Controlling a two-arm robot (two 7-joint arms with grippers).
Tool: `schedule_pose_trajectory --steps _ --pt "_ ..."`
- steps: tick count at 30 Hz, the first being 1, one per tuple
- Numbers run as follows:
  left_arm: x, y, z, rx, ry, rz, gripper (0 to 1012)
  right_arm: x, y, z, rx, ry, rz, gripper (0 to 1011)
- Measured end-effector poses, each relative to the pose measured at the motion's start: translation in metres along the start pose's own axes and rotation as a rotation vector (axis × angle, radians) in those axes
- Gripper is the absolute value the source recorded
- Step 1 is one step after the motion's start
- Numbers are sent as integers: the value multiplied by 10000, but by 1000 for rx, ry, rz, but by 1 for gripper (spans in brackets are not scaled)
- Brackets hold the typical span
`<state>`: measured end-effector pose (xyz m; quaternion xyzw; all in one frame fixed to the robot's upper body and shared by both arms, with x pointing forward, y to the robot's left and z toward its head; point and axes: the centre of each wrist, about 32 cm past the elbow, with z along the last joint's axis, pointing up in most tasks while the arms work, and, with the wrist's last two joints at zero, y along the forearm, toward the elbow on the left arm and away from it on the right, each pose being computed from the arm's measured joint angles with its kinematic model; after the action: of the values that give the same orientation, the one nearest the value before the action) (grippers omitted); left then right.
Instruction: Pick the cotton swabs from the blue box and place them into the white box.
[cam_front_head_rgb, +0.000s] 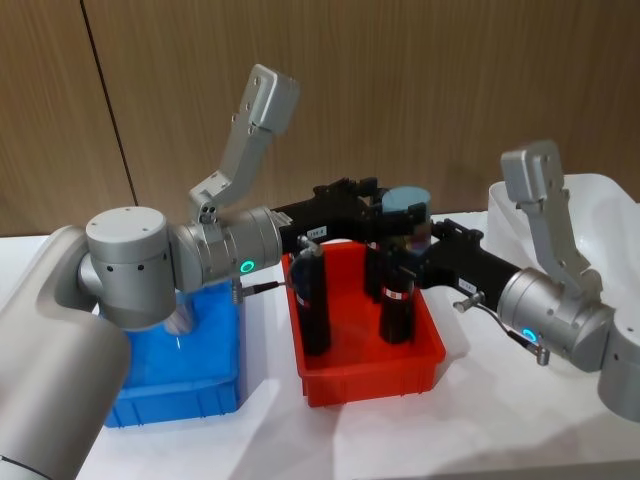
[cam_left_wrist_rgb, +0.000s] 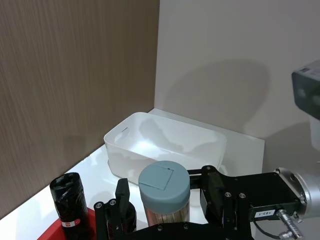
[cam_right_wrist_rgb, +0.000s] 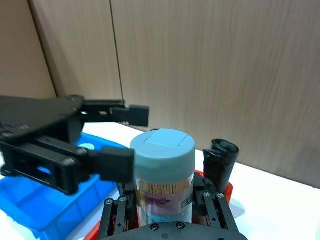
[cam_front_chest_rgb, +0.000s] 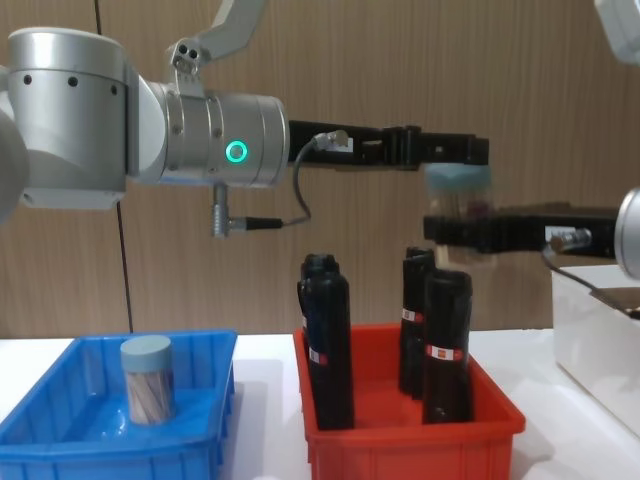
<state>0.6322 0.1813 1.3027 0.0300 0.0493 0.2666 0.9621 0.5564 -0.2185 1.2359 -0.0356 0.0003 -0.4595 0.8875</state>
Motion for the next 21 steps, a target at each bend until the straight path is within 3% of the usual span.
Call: schedule_pose_trajectory --steps 10,21 --pt "0 0 0 0 0 0 1003 96 -26 -125 -19 15 -61 662" --pt "0 0 0 0 0 0 1003 355 -124 -216 -14 21 -189 661"
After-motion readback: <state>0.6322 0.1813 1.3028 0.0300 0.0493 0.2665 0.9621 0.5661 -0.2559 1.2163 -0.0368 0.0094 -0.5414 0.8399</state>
